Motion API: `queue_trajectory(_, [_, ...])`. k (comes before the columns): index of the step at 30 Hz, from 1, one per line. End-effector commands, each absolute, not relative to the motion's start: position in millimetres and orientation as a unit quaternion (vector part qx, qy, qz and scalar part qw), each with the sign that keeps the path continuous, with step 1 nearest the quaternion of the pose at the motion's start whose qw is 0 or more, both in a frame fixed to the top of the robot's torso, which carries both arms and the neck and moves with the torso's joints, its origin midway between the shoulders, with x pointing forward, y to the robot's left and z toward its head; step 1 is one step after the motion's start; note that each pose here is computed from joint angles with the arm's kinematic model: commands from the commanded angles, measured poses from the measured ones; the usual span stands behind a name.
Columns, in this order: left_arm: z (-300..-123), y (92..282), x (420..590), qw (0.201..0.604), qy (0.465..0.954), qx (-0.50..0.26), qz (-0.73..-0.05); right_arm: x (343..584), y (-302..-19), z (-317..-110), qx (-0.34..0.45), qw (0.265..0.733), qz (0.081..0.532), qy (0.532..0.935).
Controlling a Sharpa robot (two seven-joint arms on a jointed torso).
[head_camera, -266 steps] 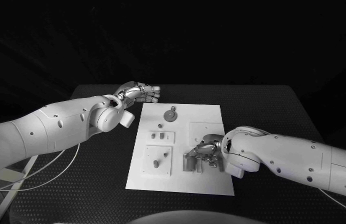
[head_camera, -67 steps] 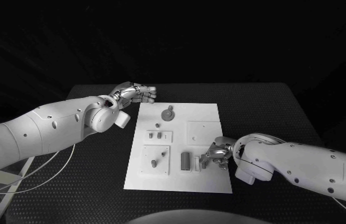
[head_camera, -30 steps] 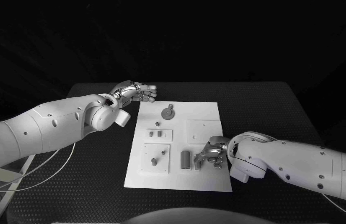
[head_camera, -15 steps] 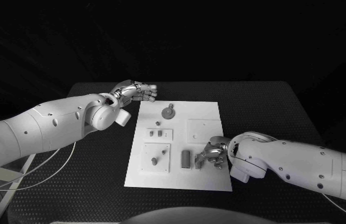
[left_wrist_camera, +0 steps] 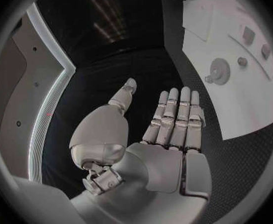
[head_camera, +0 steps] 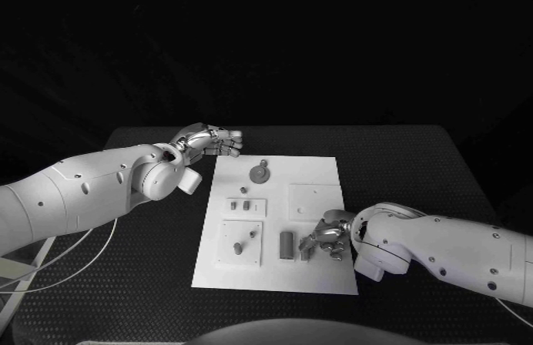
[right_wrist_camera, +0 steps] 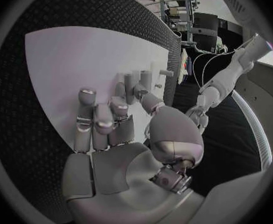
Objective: Assemble the parts on the task board
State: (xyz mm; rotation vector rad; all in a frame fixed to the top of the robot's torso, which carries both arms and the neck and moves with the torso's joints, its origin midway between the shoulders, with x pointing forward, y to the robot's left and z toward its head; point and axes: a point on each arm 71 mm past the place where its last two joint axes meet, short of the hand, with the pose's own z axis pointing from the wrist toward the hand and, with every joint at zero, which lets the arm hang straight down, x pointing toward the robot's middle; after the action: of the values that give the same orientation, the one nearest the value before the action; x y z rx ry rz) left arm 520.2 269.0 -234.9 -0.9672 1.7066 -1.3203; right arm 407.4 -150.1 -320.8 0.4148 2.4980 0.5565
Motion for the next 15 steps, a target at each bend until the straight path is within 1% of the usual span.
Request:
queue_trajectory(1, [-233.7, 266.8, 519.9, 0.374, 0.667, -0.376, -0.524, 402.7, -143.7, -323.0, 0.146, 0.258, 0.218, 0.93])
queue_trajectory(15, [-233.7, 266.9, 520.1, 0.374, 0.667, -0.376, -0.523, 402.0, -142.6, -323.1, 0.142, 0.253, 0.225, 0.93])
